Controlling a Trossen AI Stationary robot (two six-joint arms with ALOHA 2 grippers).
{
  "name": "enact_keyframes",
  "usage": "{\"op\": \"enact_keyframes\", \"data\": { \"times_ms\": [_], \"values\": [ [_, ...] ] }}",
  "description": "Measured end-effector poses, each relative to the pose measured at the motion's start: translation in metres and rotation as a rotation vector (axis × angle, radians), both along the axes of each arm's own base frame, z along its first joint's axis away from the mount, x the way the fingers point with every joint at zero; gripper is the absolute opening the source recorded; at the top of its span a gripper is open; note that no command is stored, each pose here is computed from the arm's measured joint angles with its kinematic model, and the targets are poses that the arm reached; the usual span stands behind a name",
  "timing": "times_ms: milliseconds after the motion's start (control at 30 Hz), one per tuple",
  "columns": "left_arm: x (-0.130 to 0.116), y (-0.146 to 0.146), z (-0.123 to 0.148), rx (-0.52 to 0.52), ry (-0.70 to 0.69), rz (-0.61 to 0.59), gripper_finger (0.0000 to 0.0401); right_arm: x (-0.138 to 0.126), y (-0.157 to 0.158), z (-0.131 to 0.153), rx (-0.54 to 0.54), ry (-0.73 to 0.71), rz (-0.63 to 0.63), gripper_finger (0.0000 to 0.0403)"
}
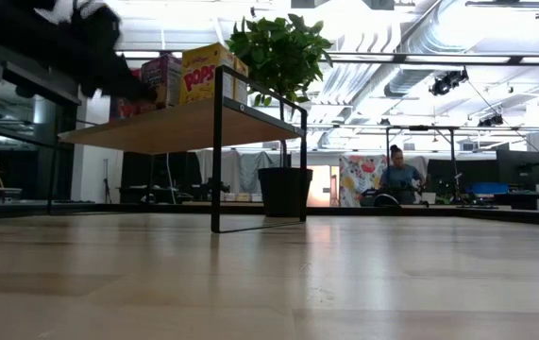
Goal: Stack cereal on shelf
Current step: Put the pink cereal box on the shelf aligned with the other pink cereal box, then return to Home Position
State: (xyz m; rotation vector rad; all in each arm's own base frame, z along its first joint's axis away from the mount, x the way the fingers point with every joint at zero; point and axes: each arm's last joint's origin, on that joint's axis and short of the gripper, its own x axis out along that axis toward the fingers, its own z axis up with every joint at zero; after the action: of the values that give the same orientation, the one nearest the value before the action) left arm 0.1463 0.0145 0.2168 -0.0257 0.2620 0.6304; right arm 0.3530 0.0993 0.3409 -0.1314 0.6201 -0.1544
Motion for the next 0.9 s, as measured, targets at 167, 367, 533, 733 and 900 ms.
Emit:
{"op": "enact_keyframes", "data": {
  "times_ms": [167,367,533,733,900],
  "values": [
    [-0.011,-0.013,0.02,-0.02,-0.097,-0.221,0.0,-0.003,-0.001,-0.003,-0.008,0.044,-0.005,0.0302],
    [-0.035,-0.026,0.028,-0.022,-0.148,-0.447,0.0,-0.004,0.0,-0.004,0.005,0.06,0.016,0.0302],
    [-0.055,-0.029,0.021,0.014,-0.255,-0.531,0.0,-0.004,0.001,-0.005,0.027,0.068,0.044,0.0302],
    [-0.067,-0.028,0.002,0.059,-0.366,-0.567,0.0,-0.006,0.002,-0.008,0.036,0.123,0.094,0.0302],
    [-0.059,-0.031,-0.013,0.067,-0.348,-0.617,0.0,-0.01,0.001,-0.012,0.021,0.182,0.106,0.0302]
  ]
}}
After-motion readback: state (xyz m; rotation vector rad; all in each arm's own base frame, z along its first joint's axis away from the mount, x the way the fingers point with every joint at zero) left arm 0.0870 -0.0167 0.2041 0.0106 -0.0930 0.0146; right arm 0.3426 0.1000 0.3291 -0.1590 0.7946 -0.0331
